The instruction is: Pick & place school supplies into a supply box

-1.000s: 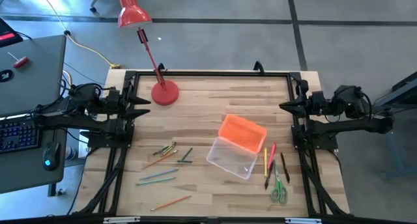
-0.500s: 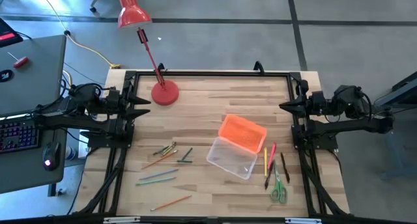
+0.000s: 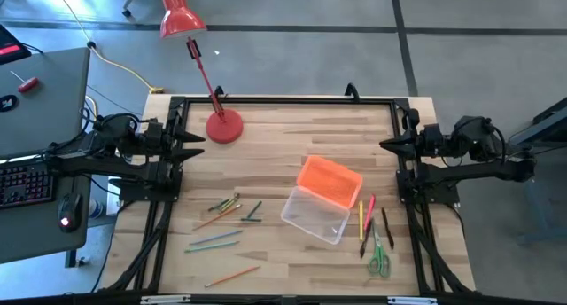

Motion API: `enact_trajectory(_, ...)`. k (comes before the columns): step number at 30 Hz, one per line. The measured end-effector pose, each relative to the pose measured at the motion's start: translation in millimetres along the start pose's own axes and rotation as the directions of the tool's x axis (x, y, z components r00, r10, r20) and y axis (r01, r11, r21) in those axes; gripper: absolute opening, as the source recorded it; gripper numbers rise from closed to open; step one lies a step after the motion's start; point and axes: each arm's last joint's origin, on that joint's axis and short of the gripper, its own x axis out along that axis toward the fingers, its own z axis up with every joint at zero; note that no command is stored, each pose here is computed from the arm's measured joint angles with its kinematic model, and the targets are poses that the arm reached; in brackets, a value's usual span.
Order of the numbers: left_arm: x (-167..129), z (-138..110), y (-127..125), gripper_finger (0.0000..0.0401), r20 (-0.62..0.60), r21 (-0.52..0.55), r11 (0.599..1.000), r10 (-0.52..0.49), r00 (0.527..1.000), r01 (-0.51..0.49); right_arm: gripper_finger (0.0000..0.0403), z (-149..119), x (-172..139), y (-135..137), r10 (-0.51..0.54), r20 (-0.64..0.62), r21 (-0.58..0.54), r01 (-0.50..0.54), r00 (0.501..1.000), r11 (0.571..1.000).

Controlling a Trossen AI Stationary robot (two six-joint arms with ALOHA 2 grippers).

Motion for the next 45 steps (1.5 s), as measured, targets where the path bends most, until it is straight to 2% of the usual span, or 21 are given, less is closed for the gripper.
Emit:
enact_trajectory(23,-0.5,-1.7,0.0,0.0172,-0.017,-0.001,1.0,-0.001,1.0,0.001,0.0,0.0,0.0,0.0,0.0,0.0,0.0,0.0,1.0,1.0)
enact_trajectory(25,-0.6,-2.9,-0.2,0.0172,-0.03,-0.044,0.999,-0.006,1.0,0.005,0.0,0.0,0.0,0.0,0.0,0.0,0.001,0.0,1.0,1.0)
enact_trajectory(27,-0.6,-3.4,-0.4,0.0172,-0.034,-0.132,0.991,-0.014,0.999,0.009,0.0,-0.7,-0.5,0.0,0.0,-0.006,0.006,0.0,1.0,1.0)
enact_trajectory(29,-1.0,-2.2,-0.6,0.0172,-0.022,-0.237,0.971,-0.023,1.0,0.017,0.0,0.2,-1.3,0.0,-0.001,0.005,-0.006,0.001,1.0,1.0)
enact_trajectory(31,-1.1,-2.1,-0.7,0.0172,-0.021,-0.294,0.956,-0.025,0.999,0.018,0.0,0.9,-1.5,0.0,0.0,0.012,-0.028,0.0,1.0,1.0)
enact_trajectory(35,-1.1,-2.2,-0.8,0.0172,-0.021,-0.32,0.947,-0.028,0.999,0.019,0.0,0.9,-1.5,0.0,0.0,0.012,-0.043,0.001,1.0,0.999)
enact_trajectory(38,-1.1,-1.4,-0.8,0.0172,-0.013,-0.406,0.914,-0.029,1.0,0.021,0.0,1.3,-1.4,0.0,0.0,0.016,-0.05,0.001,1.0,0.999)
enact_trajectory(42,-1.2,1.0,-0.4,0.0172,0.012,-0.472,0.881,-0.016,1.0,0.02,0.0,6.0,-1.7,-0.1,-0.001,0.065,-0.148,0.011,0.998,0.989)
enact_trajectory(45,-1.1,1.1,1.1,0.0172,0.013,-0.434,0.901,0.038,0.999,-0.029,0.0,7.5,-1.8,0.0,0.0,0.08,-0.149,0.012,0.997,0.989)
